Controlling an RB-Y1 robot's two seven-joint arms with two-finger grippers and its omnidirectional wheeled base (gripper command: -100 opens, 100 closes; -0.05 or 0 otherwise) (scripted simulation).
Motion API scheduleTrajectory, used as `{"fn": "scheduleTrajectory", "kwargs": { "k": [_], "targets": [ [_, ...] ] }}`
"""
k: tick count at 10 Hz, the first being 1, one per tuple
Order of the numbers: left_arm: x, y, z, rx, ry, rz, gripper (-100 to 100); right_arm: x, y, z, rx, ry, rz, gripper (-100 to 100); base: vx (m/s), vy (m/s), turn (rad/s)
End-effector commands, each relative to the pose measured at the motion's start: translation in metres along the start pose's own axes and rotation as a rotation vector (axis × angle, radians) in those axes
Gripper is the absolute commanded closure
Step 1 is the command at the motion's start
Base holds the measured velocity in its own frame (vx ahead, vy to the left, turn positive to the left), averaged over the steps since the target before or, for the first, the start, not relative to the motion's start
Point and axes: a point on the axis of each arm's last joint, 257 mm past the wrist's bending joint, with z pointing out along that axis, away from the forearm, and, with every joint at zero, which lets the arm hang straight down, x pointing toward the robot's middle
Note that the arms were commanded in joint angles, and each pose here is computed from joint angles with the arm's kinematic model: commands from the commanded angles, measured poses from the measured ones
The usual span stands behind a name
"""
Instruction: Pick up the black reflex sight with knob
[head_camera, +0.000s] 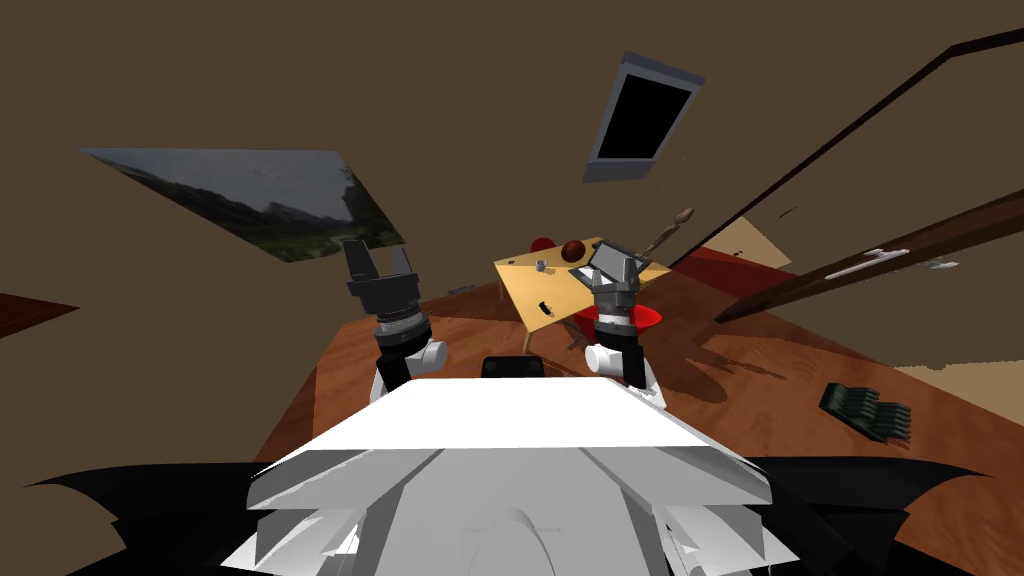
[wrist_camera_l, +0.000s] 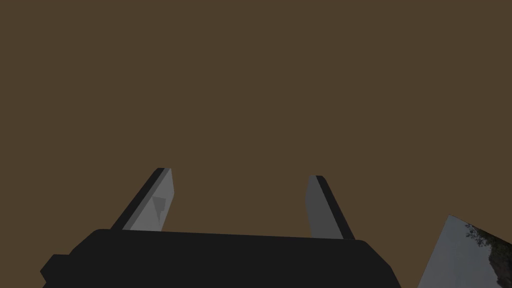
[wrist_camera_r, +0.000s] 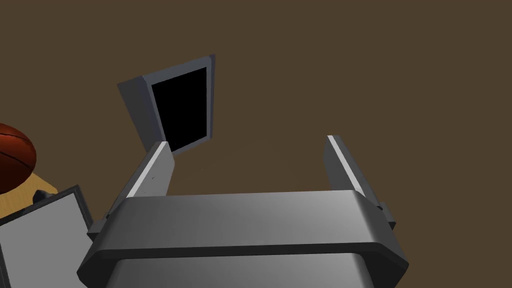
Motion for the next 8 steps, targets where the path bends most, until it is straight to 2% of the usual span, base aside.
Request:
{"fn": "scheduleTrajectory", "kwargs": {
  "k": [1,4,7,8],
  "targets": [
    [0.0,0.0,0.0,0.0,0.0,0.0,0,0.004,-0.006,-0.001,0.017,0.042,-0.035,-100,-0.024,0.121,0.06],
    [0.0,0.0,0.0,0.0,0.0,0.0,0,0.008,-0.028,-0.01,0.077,0.12,-0.121,-100,0.001,0.155,0.091],
    [0.0,0.0,0.0,0.0,0.0,0.0,0,0.007,-0.064,-0.03,0.175,0.195,-0.235,-100,0.041,0.131,0.132],
    [0.0,0.0,0.0,0.0,0.0,0.0,0,0.007,-0.064,-0.03,0.175,0.195,-0.235,-100,0.041,0.066,0.035]
  ]
}}
